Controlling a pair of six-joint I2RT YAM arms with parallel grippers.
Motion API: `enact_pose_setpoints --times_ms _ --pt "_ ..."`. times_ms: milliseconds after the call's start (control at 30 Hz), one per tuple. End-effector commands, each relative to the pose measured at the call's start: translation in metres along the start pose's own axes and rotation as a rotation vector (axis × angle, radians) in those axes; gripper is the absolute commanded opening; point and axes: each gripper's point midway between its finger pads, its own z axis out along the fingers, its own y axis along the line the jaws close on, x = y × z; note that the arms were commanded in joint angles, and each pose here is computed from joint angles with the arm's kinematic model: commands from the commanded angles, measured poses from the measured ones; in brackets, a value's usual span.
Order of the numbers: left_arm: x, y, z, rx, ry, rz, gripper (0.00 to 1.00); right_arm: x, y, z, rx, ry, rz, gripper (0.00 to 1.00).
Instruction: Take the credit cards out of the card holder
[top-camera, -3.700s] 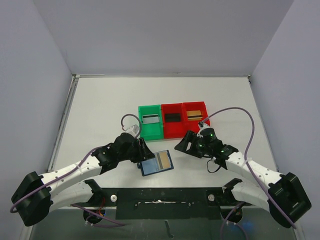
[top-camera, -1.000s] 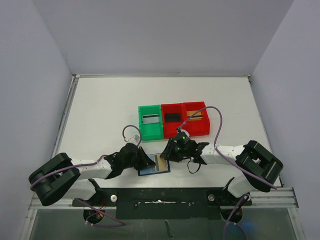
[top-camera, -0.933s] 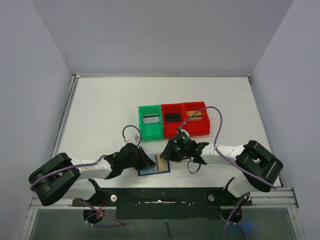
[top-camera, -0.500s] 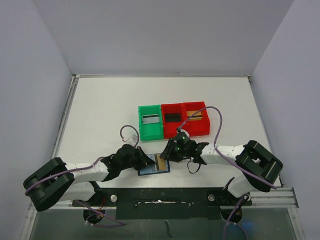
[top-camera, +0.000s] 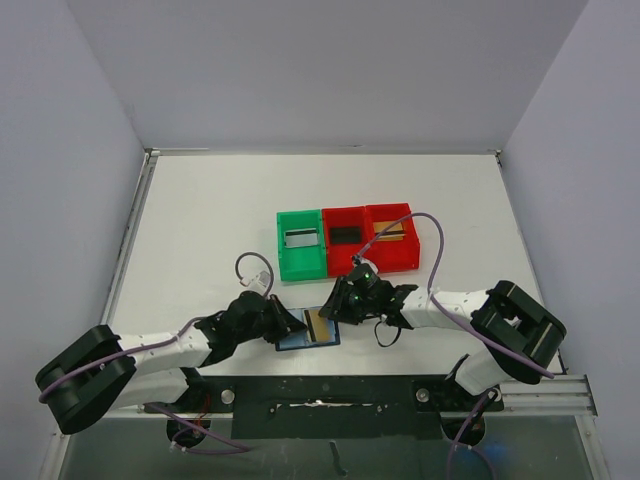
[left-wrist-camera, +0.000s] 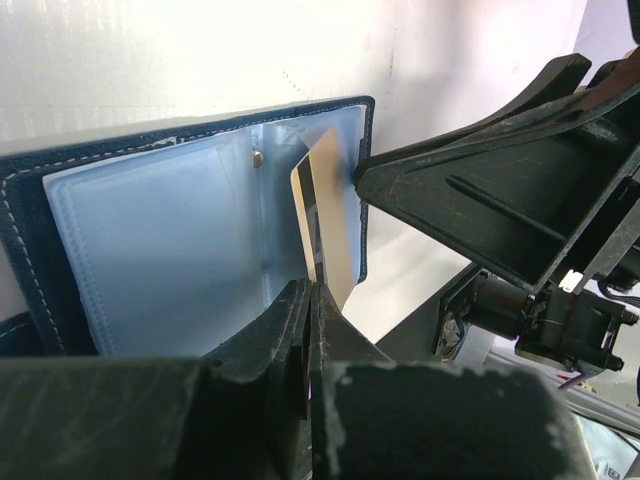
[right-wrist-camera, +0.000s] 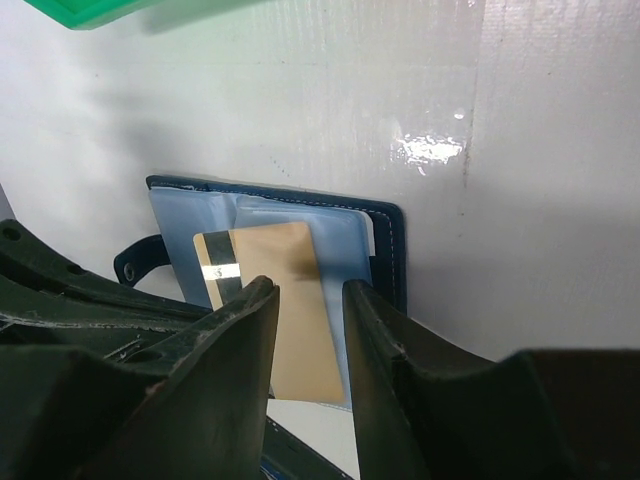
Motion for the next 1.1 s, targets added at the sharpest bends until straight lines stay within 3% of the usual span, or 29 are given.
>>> enact_pose_setpoints --times_ms 0,200,433,733,867,1067 --pt "-0.006 -0.006 -0.002 0.02 -0.026 0.03 0.0 0.002 0.0 -0.003 0.026 0.019 -0.056 0.36" --pt "-0.008 -0.01 0.0 0.013 -0.019 0.048 0.0 -0.017 0.039 -0.024 -0.07 -0.034 -0.146 0.46" --pt "-0.009 -0.014 0.002 0.013 -0.016 0.066 0.0 0.0 0.057 -0.016 -0.145 0.037 -0.171 0.45" --pt "-0.009 -0.022 0.003 0.039 -0.009 0.058 0.03 0.019 -0.002 0.0 0.125 0.059 -0.079 0.4" --pt "-0.006 -0.022 0.005 0.059 -0.001 0.038 0.14 0.028 -0.002 0.001 0.068 0.08 -0.053 0.4" --pt "-0.002 -0.027 0.007 0.112 0.01 -0.004 0.17 0.035 -0.005 0.004 0.04 0.092 -0.016 0.39"
